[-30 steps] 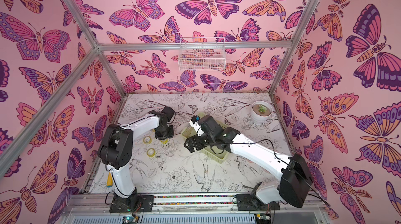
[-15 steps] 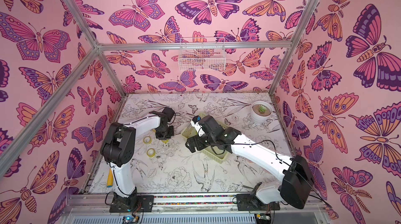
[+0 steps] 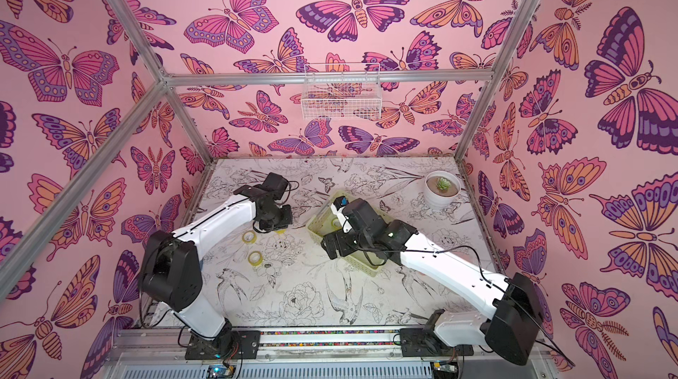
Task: Put the transparent tape into the storage box
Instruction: Pick up the tape at the center of the board, then place the tape in the storage box, then pick up the tape at the center of the board.
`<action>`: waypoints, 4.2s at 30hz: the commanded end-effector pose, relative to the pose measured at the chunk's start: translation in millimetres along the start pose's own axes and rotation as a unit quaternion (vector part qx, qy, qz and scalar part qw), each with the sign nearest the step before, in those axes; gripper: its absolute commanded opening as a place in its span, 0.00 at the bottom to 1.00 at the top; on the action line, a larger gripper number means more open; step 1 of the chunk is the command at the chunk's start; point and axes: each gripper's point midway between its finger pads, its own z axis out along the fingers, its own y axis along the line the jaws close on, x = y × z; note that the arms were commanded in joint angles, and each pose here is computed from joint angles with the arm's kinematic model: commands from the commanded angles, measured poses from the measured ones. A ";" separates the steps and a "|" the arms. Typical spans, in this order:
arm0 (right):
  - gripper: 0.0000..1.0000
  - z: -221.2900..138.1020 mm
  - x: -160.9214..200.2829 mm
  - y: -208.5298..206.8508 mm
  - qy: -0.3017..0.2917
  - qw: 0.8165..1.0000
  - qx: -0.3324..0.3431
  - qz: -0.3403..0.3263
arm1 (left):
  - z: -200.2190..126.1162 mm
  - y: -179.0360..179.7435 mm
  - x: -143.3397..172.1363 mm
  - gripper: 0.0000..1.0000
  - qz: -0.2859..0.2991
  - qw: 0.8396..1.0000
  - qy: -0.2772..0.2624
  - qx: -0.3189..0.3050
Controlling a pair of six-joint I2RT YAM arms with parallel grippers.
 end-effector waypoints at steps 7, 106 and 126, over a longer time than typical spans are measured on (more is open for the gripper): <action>0.99 -29.3 18.9 -27.8 -0.025 0.998 0.060 0.028 | -32.7 -86.8 1.5 0.12 0.071 0.996 -0.012 0.054; 0.99 25.1 -28.9 48.8 -0.011 0.997 -0.062 -0.044 | -47.5 92.8 72.5 0.97 -0.140 0.986 -0.022 -0.090; 0.99 24.4 -18.2 41.3 -0.005 0.999 -0.036 -0.041 | 32.0 125.1 79.9 0.34 -0.132 0.981 0.050 -0.133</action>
